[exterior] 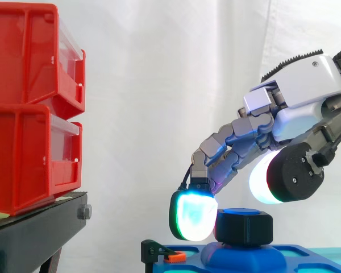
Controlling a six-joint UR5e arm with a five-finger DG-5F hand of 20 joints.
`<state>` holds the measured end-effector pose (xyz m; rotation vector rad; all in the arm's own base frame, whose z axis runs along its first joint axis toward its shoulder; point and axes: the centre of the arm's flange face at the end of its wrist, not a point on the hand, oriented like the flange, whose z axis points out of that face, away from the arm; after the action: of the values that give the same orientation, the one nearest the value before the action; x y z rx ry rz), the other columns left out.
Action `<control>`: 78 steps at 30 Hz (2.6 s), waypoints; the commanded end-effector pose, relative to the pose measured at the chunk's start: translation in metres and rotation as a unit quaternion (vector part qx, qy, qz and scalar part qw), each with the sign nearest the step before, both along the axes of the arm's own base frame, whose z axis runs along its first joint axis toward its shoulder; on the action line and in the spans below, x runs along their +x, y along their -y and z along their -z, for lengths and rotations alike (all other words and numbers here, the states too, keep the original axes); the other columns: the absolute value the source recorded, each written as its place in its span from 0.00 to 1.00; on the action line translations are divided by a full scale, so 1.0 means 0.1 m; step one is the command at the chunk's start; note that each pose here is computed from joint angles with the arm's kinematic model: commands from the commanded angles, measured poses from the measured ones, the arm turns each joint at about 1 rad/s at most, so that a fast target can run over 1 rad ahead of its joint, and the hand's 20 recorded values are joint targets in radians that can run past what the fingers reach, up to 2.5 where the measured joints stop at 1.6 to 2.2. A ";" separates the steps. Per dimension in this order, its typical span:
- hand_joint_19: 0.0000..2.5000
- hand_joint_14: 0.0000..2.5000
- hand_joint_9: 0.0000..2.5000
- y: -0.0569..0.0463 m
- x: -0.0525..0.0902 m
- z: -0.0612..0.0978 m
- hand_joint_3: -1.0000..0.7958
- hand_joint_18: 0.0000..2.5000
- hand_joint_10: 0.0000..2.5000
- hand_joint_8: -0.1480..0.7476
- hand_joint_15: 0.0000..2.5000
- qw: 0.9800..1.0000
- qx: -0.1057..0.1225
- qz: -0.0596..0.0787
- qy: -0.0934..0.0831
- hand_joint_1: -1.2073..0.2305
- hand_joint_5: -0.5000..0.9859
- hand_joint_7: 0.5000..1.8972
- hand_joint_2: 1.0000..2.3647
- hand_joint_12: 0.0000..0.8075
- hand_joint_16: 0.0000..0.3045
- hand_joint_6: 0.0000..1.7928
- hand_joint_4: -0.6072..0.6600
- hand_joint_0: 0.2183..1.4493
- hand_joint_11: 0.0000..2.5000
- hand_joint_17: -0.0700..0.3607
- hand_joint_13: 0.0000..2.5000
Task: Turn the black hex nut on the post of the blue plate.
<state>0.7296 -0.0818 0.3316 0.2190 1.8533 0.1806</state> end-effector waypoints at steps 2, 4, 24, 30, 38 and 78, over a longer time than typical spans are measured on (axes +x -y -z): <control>0.02 0.00 0.20 0.04 -0.01 0.01 0.28 0.04 0.00 0.44 0.01 1.000 0.000 0.002 -0.002 0.55 0.21 0.22 0.00 0.45 0.19 0.28 0.61 0.20 0.00 0.47 0.13; 0.02 0.00 0.20 0.07 -0.01 0.01 0.28 0.04 0.00 0.44 0.01 1.000 0.001 0.000 -0.002 0.55 0.21 0.22 0.00 0.45 0.19 0.28 0.61 0.20 0.00 0.47 0.13; 0.02 0.00 0.20 0.41 -0.07 0.00 0.28 0.04 0.00 0.44 0.01 1.000 0.006 -0.012 0.002 0.55 0.21 0.22 0.00 0.45 0.19 0.28 0.62 0.20 0.00 0.47 0.13; 0.02 0.00 0.19 0.49 -0.07 0.00 0.28 0.04 0.00 0.45 0.01 1.000 0.007 -0.018 0.007 0.55 0.21 0.22 0.00 0.45 0.19 0.28 0.61 0.20 0.00 0.47 0.13; 0.02 0.00 0.20 0.62 -0.07 0.03 0.28 0.04 0.00 0.44 0.01 0.999 0.012 -0.025 0.025 0.55 0.21 0.22 0.00 0.45 0.19 0.28 0.61 0.20 0.00 0.47 0.13; 0.01 0.00 0.19 -0.01 0.05 -0.02 0.28 0.04 0.00 0.45 0.01 1.000 -0.009 0.000 0.019 0.56 0.21 0.22 0.00 0.45 0.19 0.28 0.61 0.20 0.00 0.47 0.13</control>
<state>0.7347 -0.0873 0.3336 0.2015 1.8081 0.1732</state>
